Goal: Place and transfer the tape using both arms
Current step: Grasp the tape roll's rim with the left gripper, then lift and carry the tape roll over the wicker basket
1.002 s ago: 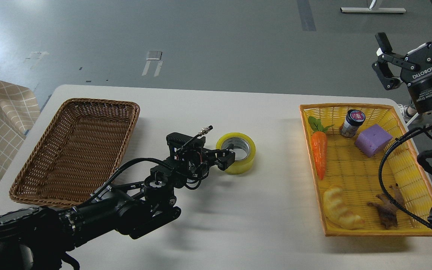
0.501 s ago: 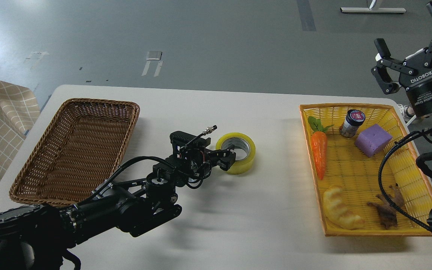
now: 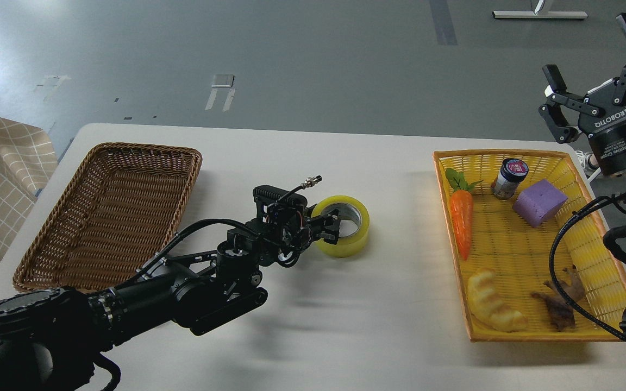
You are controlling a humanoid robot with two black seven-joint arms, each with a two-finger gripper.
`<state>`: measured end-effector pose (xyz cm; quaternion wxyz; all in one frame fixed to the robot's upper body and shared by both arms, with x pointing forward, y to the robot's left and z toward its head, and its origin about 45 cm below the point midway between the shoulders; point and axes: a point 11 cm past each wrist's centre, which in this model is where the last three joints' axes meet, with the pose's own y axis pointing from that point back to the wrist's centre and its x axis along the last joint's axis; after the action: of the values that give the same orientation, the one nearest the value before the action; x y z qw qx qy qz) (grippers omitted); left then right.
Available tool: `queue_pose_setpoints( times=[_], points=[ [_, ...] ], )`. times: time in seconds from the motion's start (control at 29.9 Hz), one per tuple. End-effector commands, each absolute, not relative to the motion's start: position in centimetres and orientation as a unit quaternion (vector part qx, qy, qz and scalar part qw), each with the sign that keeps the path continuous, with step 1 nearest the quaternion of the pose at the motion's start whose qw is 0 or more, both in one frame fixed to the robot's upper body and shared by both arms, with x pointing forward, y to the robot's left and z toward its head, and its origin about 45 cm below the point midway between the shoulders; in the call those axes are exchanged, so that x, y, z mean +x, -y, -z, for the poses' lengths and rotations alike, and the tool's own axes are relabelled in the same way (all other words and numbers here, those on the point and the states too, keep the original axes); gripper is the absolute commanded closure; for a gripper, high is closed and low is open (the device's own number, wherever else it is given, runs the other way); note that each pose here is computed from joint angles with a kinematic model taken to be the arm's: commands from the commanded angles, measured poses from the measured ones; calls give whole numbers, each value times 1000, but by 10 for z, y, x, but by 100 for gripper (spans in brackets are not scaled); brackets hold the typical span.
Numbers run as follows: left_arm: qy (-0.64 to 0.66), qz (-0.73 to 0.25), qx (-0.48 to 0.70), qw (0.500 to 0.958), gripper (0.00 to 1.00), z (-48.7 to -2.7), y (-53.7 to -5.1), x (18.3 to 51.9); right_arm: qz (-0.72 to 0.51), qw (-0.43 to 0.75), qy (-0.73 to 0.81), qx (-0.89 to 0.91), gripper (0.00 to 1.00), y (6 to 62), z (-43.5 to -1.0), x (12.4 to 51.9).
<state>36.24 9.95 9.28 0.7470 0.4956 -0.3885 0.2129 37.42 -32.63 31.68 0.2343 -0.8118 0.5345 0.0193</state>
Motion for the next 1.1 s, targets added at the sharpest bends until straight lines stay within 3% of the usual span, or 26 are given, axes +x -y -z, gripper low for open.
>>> queue_pose_setpoints(
  times=[0.0, 0.43, 0.63, 0.9, 1.07],
  points=[
    [387, -210, 497, 748, 80, -93, -99, 363, -23, 231, -537, -811, 0, 327, -313, 373],
    [382, -219, 492, 751, 85, -107, -100, 374, -35, 224, -544, -808, 0, 330, -301, 369],
    [417, -231, 480, 736, 85, -140, -101, 396, -34, 226, -544, -808, 0, 331, -303, 371],
    [449, -238, 498, 703, 85, -182, -148, 419, -31, 227, -542, -809, 0, 329, -305, 373],
    [446, -257, 524, 679, 85, -202, -204, 420, -34, 225, -542, -809, 0, 329, -303, 373]
  ],
)
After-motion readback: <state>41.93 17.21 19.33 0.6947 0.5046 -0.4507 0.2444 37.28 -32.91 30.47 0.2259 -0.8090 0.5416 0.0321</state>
